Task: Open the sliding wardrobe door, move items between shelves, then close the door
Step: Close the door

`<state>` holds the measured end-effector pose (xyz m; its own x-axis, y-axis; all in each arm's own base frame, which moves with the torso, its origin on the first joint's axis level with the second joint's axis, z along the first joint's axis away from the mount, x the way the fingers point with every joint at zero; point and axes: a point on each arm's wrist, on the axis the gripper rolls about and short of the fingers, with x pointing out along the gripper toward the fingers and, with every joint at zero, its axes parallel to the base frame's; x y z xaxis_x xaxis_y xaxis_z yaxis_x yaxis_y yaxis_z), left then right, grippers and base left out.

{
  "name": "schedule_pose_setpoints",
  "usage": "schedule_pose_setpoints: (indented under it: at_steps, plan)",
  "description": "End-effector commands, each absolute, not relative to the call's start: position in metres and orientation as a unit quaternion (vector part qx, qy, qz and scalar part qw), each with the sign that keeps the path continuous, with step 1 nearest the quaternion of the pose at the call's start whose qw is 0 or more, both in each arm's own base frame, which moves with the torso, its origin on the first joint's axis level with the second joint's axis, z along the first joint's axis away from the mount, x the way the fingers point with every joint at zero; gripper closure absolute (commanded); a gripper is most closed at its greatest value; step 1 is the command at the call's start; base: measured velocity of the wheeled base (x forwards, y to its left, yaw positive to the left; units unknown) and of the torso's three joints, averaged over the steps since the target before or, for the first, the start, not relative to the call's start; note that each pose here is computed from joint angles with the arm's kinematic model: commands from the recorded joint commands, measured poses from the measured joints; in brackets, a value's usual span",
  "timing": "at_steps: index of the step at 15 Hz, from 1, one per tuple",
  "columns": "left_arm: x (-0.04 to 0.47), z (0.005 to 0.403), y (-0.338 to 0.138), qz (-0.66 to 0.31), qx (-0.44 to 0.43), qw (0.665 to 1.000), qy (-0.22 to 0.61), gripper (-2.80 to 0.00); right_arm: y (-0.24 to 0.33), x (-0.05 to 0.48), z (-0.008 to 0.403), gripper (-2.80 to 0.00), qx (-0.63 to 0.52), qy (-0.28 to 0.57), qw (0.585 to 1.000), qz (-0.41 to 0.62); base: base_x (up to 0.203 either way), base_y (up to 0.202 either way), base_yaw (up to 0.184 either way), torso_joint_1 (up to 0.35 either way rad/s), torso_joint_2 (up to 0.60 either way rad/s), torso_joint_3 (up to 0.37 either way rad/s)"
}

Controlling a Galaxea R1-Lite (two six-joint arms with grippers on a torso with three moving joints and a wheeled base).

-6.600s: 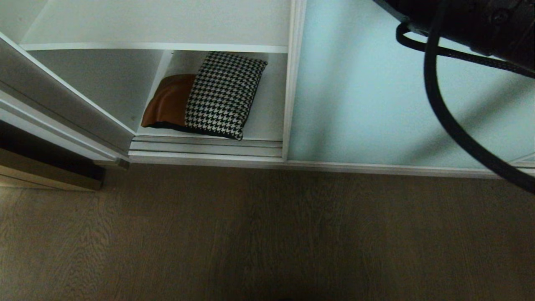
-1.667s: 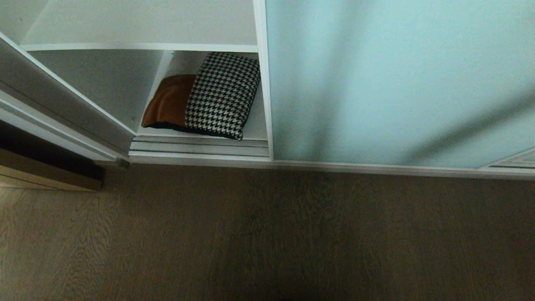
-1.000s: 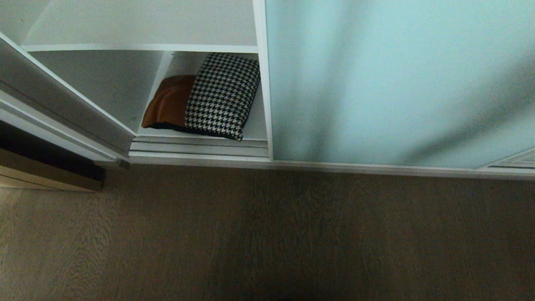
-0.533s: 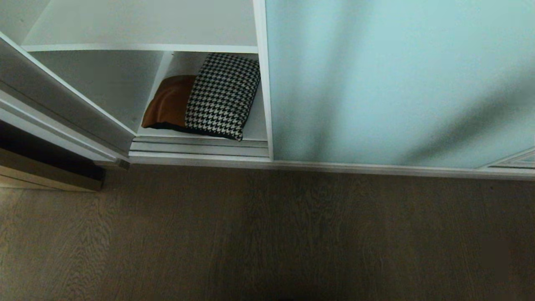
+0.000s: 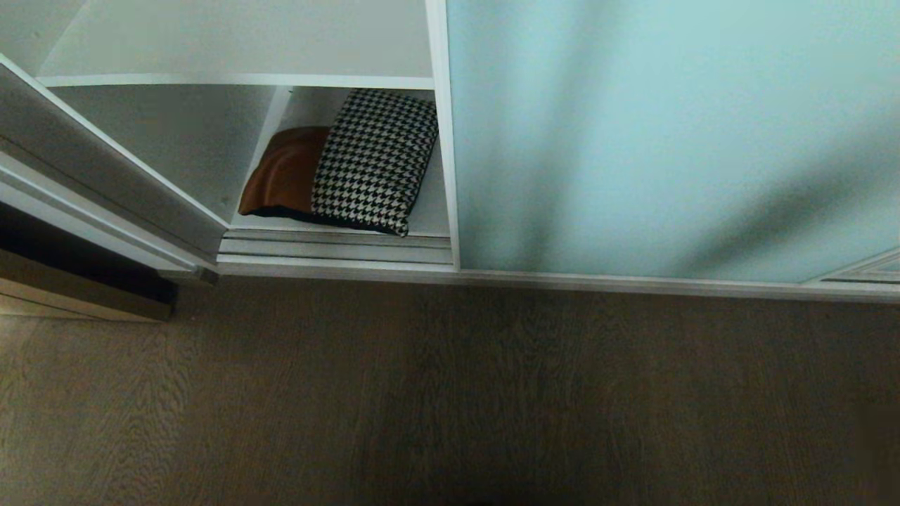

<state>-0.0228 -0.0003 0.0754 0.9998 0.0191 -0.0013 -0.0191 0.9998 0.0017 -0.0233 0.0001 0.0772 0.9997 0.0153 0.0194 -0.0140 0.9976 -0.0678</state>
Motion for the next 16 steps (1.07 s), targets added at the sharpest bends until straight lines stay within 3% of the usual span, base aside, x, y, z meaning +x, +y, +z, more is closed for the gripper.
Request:
schedule_pose_setpoints:
  at_steps: [1,16]
  plan:
    - [-0.0226,0.0749,-0.0003,0.01,0.001,1.0,0.002,0.0,0.0001,-0.023,0.0762,0.0,-0.031,-0.006,0.999,0.008,0.0,0.0,0.0,0.0,0.0,0.0]
    - [-0.0226,0.075,-0.0003,0.01,0.001,1.0,0.002,0.0,0.0,-0.0228,0.0764,0.0,-0.008,-0.005,1.0,0.005,0.0,0.0,0.0,0.0,0.0,0.0]
